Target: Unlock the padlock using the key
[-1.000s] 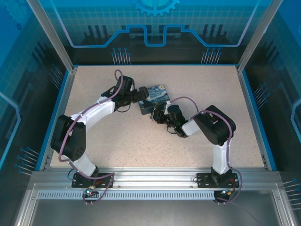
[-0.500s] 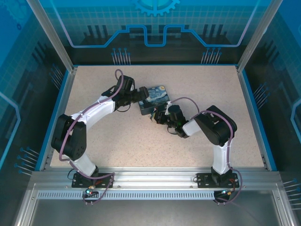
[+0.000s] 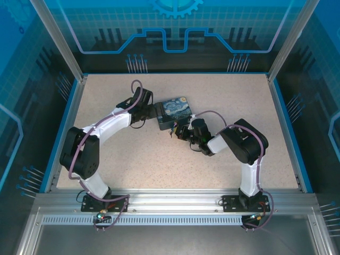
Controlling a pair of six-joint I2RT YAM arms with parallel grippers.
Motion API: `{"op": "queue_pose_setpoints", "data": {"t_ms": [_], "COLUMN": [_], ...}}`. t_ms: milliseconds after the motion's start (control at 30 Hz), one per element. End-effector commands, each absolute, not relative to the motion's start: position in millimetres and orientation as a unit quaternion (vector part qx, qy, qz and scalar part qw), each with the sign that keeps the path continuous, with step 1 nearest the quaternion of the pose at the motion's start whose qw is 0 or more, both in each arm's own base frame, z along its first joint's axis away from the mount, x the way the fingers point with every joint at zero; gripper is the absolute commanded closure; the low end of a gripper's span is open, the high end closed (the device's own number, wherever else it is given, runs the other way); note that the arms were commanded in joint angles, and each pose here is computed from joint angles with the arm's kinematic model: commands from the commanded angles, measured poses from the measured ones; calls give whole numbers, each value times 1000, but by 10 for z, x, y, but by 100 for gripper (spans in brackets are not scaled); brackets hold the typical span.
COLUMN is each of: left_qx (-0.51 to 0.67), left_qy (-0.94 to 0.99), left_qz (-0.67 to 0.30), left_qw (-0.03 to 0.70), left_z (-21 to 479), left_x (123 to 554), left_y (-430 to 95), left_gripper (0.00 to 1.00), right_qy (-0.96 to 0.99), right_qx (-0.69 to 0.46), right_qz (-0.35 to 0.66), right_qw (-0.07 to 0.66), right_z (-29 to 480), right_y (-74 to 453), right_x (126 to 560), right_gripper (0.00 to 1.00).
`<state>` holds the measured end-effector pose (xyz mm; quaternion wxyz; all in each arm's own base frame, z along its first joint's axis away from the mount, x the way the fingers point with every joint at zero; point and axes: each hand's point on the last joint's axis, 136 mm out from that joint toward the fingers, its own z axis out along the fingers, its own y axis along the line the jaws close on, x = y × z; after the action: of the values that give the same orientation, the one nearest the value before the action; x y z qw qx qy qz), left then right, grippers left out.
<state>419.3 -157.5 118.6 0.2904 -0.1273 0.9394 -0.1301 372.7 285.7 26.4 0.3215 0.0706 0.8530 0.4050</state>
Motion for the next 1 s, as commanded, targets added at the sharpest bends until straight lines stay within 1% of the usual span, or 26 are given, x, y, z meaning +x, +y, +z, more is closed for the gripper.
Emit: {"op": "queue_pose_setpoints", "data": {"t_ms": [0,433,600,633,667,967], "left_qx": [-121,-116,-112,-112,-112,-114], "left_qy": [946,956,960,960,960,962], "left_qz": [-89,-69,-62,-61,-60,-56], "left_qw": [286,261,251,250,249,240], "left_z": [1091,788,694,686,671,590], "left_x": [4230,4173,4145,4143,4142,4114], "left_y": [-1447,-1438,-1449,-1453,-1449,-1455], "left_gripper": [1,1,1,1,1,1], "right_qy": [883,856,838,834,832,811], "right_qx": [109,176,202,208,213,248], "right_qz": [371,415,440,443,446,463], "right_qw": [266,253,253,253,252,257], "right_z": [-135,-104,-74,-65,-63,15], "right_y": [2666,2614,2603,2592,2587,2508], "right_x": [3550,3589,3614,3624,3622,3681], "right_gripper": [94,95,96,99,100,100]}}
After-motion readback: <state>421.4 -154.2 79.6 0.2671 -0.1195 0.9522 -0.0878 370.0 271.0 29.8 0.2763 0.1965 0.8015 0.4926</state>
